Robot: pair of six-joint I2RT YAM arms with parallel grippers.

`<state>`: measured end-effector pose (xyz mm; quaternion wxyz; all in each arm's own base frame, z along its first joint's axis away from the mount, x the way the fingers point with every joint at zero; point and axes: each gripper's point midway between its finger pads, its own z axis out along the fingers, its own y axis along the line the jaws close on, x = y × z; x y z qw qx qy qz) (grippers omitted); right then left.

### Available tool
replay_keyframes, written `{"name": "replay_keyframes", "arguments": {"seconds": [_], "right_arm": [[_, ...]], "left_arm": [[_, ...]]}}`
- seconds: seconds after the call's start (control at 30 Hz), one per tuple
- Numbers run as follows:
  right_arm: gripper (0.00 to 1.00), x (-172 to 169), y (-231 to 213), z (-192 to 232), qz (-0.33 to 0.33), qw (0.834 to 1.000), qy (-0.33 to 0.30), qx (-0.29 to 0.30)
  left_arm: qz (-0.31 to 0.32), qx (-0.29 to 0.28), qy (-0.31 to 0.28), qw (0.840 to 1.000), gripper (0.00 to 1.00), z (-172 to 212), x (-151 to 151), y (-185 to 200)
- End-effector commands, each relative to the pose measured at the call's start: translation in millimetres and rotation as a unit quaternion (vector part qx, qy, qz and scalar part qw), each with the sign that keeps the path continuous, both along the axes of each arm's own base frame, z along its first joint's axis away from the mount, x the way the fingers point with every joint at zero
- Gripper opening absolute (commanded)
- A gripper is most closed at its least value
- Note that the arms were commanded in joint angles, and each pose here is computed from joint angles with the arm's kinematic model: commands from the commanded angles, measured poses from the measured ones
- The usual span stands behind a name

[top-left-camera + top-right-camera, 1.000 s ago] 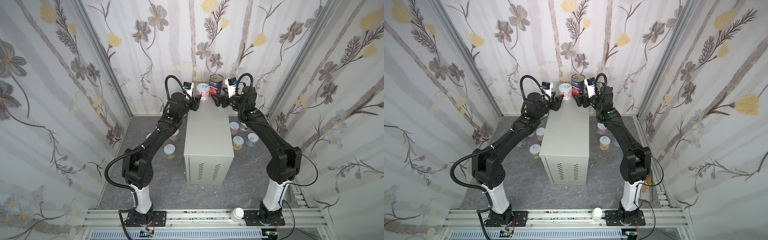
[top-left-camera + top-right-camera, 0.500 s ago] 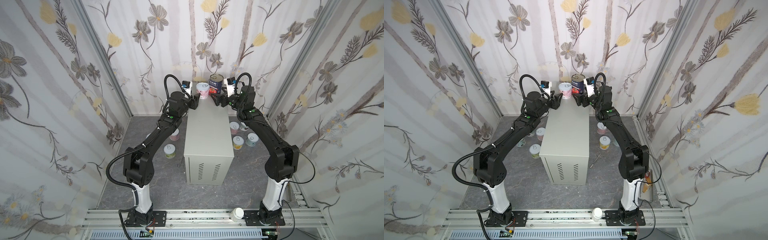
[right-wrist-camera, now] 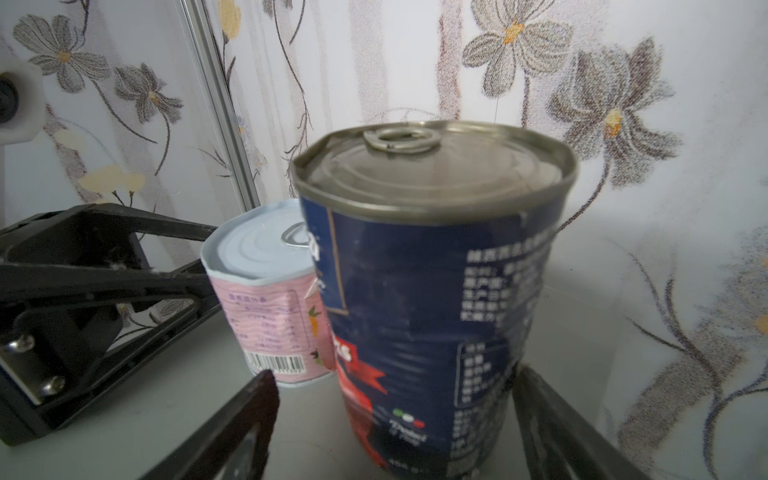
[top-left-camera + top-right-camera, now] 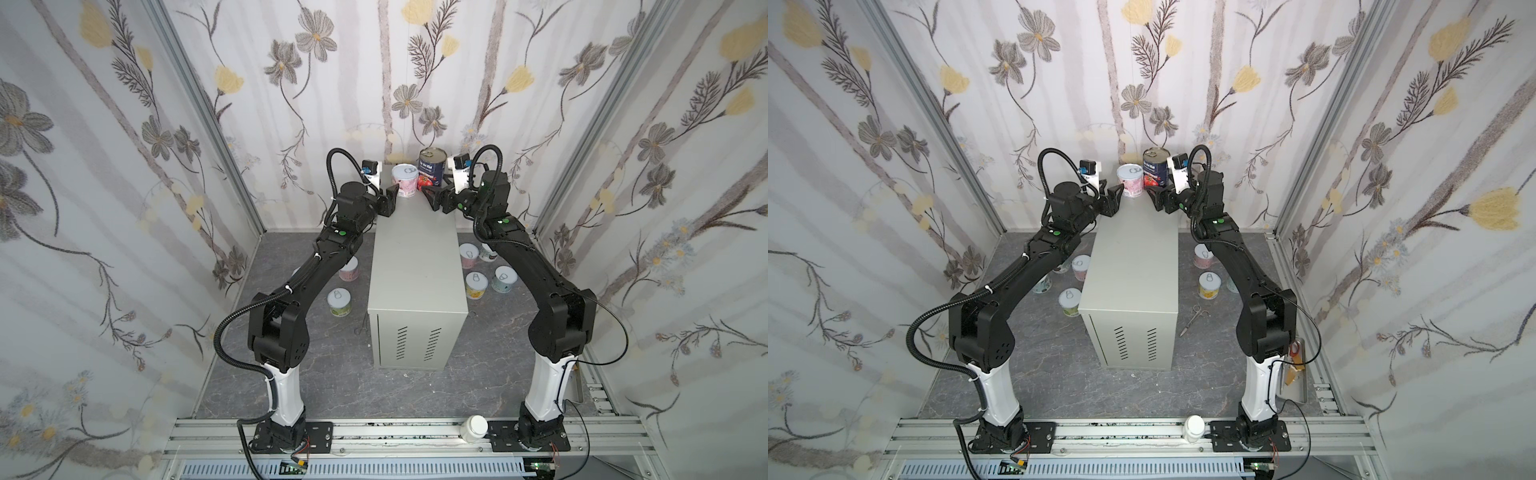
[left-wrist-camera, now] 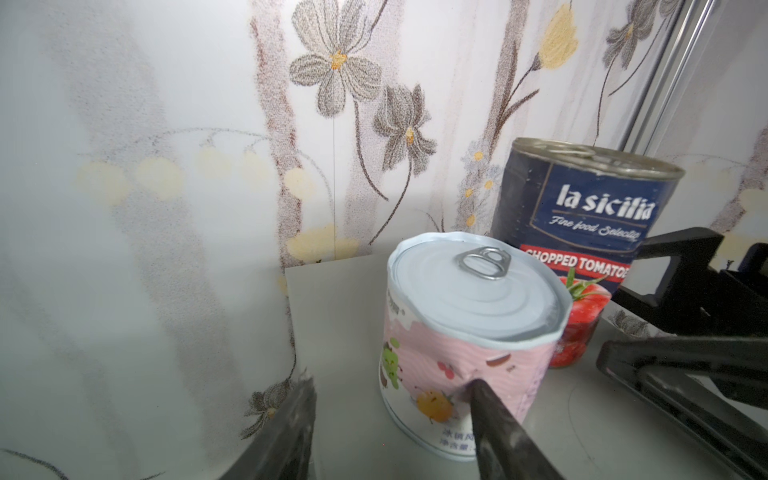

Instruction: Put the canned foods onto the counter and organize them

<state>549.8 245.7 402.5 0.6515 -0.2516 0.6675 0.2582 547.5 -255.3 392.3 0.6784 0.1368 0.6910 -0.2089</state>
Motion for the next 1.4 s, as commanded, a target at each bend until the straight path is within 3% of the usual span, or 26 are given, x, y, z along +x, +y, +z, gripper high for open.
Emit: {"name": "replay_keyframes", "arguments": {"seconds": [0.0,0.33,0.7,1.37], "right_arm": [[0.85,-2,4,6,0.015,1.0,-0.018,-0.002],[0.84,-3,9,8,0.025,1.0,-0.018,0.001],[0.85,-2,7,6,0.021,1.0,-0.015,-0.001],[0.85,1,7,5,0.016,1.0,-0.01,-0.007]], "left_arm": [[0.01,0.032,0.067,0.997,0.59,-40,3,6],[0.004,0.032,0.064,0.997,0.61,-36,1,6],[-0.095,0.034,0.021,0.995,0.71,-26,-38,-12],[-0.083,0.028,0.018,0.996,0.72,-26,-7,-29]]}}
